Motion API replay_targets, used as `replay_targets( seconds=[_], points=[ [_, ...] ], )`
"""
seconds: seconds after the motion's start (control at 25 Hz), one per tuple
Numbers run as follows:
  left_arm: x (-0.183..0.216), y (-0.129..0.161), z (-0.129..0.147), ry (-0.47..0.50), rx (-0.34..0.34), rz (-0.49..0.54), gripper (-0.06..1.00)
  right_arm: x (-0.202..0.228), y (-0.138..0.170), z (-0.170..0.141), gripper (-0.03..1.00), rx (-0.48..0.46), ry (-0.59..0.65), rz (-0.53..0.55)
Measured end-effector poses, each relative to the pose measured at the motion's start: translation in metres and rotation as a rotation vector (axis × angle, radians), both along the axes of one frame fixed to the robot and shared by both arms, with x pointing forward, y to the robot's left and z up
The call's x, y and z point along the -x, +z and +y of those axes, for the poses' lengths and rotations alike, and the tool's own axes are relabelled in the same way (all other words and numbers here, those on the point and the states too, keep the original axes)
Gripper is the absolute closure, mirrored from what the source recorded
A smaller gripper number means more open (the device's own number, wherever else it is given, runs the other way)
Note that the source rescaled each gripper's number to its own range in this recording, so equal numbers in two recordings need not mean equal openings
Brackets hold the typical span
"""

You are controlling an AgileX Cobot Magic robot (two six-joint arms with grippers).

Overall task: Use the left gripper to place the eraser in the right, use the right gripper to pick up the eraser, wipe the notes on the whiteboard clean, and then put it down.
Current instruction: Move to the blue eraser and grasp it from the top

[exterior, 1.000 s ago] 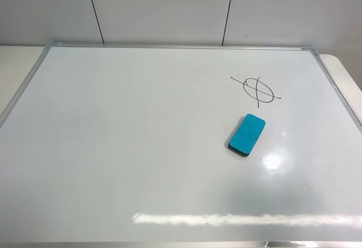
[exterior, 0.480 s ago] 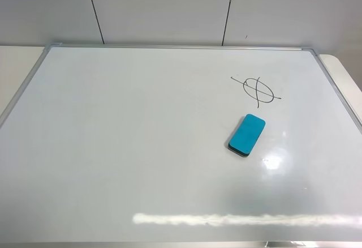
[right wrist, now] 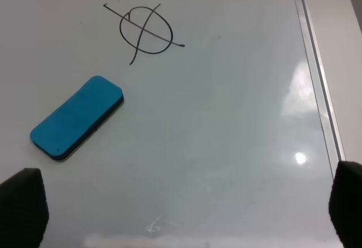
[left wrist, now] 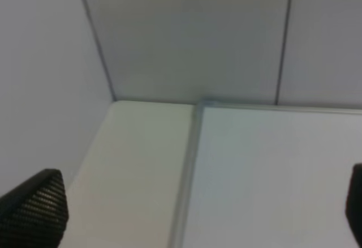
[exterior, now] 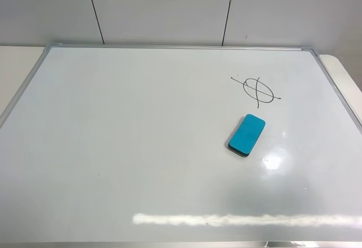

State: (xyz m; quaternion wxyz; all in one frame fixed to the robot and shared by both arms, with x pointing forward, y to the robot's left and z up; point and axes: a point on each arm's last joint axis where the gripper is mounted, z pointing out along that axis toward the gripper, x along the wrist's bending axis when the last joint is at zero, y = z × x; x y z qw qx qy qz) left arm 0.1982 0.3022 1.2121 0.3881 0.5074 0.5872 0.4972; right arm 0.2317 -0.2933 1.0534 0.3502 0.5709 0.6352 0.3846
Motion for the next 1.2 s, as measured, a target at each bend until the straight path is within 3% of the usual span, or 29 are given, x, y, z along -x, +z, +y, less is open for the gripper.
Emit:
replay_targets(
  seconds=[0.16, 0.48, 0.68, 0.92, 1.2],
  points=[
    [0.024, -0.049, -0.001, 0.017, -0.001, 0.035, -0.06, 0.0, 0.0, 0.0, -0.03, 0.0, 0.0, 0.0],
    [-0.012, -0.132, 0.002, -0.028, 0.05, 0.228, -0.06, 0.0, 0.0, 0.0, -0.03, 0.0, 0.0, 0.0],
    [-0.025, -0.152, 0.001, -0.1, 0.083, 0.28, -0.06, 0.0, 0.0, 0.001, -0.03, -0.006, 0.004, 0.0],
    [-0.026, -0.154, 0.001, -0.158, 0.077, 0.286, -0.06, 0.0, 0.0, 0.001, -0.03, -0.006, 0.004, 0.0],
    [-0.027, -0.153, 0.002, -0.164, 0.072, 0.274, -0.06, 0.0, 0.0, 0.001, -0.03, -0.006, 0.004, 0.0]
  ],
)
